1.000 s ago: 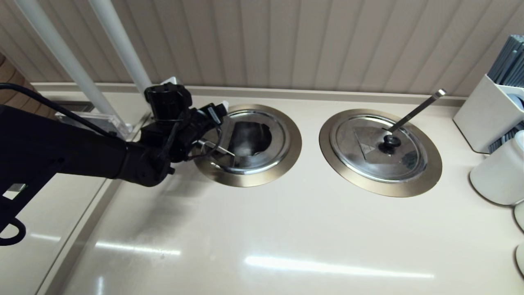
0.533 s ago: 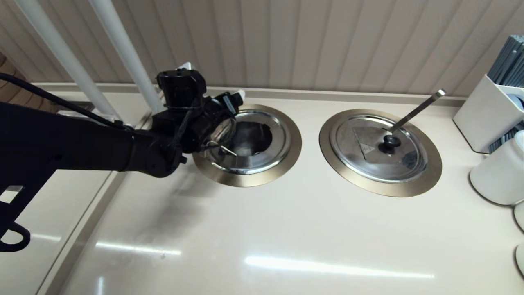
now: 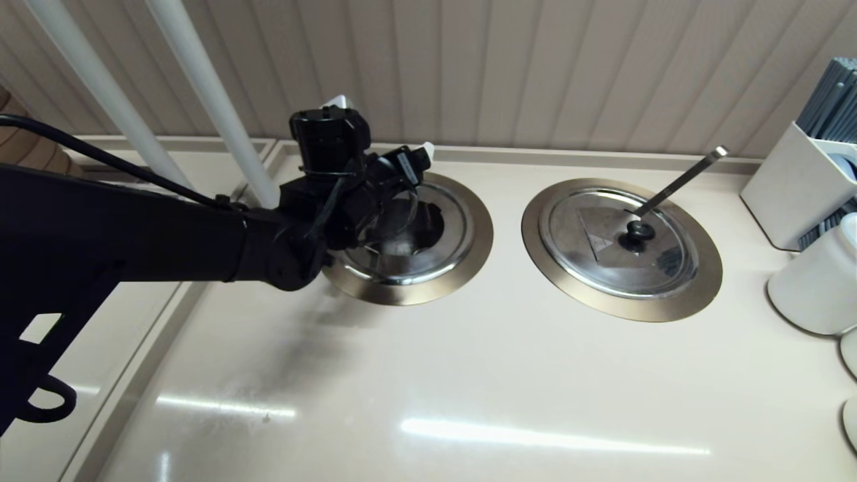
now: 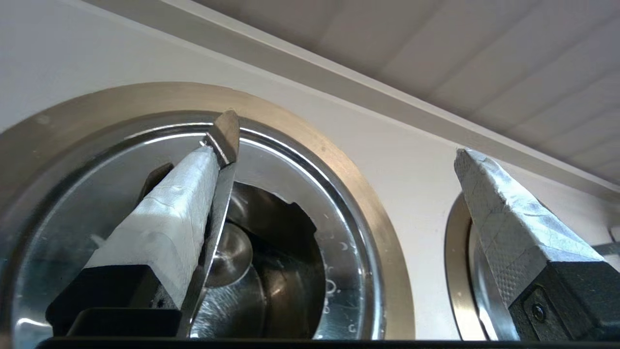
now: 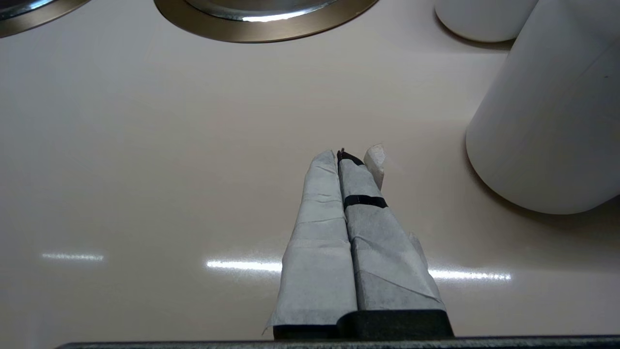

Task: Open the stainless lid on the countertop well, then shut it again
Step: Close the lid

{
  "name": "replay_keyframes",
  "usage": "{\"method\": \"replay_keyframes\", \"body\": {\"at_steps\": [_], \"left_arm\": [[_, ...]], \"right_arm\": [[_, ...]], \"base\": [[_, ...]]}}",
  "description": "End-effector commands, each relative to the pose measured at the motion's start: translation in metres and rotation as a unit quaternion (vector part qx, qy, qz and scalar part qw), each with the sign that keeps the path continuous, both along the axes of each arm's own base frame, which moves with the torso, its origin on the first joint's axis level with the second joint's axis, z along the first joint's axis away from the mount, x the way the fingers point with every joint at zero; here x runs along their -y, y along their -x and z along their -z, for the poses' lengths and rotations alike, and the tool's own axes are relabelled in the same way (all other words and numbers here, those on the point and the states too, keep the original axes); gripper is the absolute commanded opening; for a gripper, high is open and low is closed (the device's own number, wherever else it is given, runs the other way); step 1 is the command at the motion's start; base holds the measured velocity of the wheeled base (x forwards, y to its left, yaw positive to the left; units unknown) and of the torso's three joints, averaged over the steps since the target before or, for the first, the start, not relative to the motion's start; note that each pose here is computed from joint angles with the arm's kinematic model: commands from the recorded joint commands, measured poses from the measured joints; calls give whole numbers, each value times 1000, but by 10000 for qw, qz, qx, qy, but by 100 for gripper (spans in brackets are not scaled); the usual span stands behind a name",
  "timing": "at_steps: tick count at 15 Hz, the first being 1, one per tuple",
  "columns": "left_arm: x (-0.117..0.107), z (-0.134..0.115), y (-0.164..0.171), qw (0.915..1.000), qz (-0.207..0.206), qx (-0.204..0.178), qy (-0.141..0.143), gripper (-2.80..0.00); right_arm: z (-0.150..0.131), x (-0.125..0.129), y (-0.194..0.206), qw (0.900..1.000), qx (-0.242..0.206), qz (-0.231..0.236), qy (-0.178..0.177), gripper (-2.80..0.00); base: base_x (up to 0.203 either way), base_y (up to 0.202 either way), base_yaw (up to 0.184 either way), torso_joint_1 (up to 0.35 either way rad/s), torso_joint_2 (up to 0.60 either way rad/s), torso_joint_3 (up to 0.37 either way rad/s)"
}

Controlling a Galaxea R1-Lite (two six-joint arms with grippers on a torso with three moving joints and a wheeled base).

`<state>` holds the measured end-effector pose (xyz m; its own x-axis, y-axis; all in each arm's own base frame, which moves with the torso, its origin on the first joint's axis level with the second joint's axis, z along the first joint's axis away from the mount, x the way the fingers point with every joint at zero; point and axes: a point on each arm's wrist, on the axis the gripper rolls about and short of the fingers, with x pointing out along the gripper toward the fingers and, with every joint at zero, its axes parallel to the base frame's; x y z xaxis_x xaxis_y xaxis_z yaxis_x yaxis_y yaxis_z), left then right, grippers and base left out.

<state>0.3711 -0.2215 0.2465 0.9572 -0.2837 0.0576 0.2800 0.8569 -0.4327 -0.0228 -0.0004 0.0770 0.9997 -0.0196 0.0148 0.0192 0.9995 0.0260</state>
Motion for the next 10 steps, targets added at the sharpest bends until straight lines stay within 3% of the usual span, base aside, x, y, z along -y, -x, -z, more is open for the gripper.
{"method": "replay_keyframes", "body": {"at_steps": [1,5,10], "left_arm": [[9,6,1,9999,83,-59,-20,0],[32,9,10,9991,368,-179,-104,0],[44,-12,18,9986,535,55,28,0]], "right_arm": [[1,0,0,10000,-20,2,-2,-280],[1,0,0,10000,-20,2,-2,-280],[1,0,0,10000,-20,1,-2,-280]], "base": [[0,0,0,0,0,0],[0,0,0,0,0,0],[0,0,0,0,0,0]]}}
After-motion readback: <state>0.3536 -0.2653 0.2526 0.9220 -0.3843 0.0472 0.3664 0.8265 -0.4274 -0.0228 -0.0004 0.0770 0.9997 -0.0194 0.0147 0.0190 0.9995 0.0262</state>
